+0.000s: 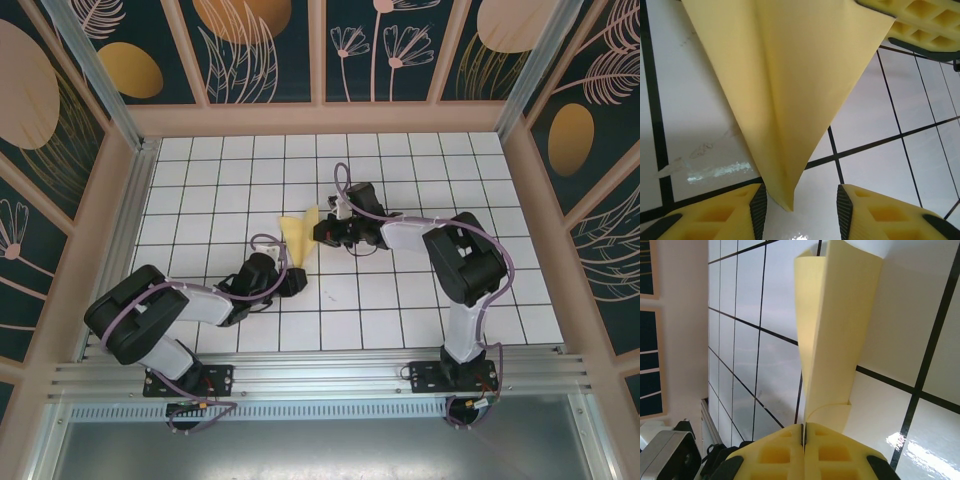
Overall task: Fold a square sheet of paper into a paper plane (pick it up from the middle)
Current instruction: Fold the wing for the fifth time at the center of the table.
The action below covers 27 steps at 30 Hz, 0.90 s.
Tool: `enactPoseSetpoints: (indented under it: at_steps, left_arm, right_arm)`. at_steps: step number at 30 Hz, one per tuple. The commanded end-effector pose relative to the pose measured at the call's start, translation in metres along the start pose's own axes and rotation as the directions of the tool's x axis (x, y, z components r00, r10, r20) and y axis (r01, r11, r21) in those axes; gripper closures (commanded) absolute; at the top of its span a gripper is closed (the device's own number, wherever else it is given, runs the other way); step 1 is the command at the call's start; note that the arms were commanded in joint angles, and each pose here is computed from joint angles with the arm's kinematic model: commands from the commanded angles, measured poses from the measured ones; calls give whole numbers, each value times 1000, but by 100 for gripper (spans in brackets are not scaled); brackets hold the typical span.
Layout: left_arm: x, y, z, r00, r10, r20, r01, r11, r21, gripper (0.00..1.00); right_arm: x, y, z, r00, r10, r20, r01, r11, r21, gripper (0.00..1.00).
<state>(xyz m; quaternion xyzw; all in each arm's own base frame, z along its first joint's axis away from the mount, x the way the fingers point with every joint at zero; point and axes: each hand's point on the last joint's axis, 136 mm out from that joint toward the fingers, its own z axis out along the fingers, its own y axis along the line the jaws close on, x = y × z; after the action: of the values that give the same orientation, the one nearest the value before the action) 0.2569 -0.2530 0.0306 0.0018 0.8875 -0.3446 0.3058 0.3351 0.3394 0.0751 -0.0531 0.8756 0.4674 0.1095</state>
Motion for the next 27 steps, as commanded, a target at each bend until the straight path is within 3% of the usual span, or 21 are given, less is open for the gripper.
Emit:
enactPoseSetpoints:
  at_steps: [1,10,20,27]
  left_arm:
    - [-20,-11,2,992,88,85,-89,996,7,57]
    - [-29,-14,6,980,180,86,-177,983,-39,59]
    - [-21,9,16,976,214,37,-208,968,-138,64]
    - [-16,17,16,974,227,19,-222,962,-161,89]
  right_arm:
    - [-7,7,1,1000,19,-10,-19,1000,-6,100]
    - [-5,4,8,997,60,-43,-59,998,23,100]
    - [-7,7,14,997,59,-58,-57,998,33,100]
    - [-8,8,16,997,52,-66,-49,998,42,100]
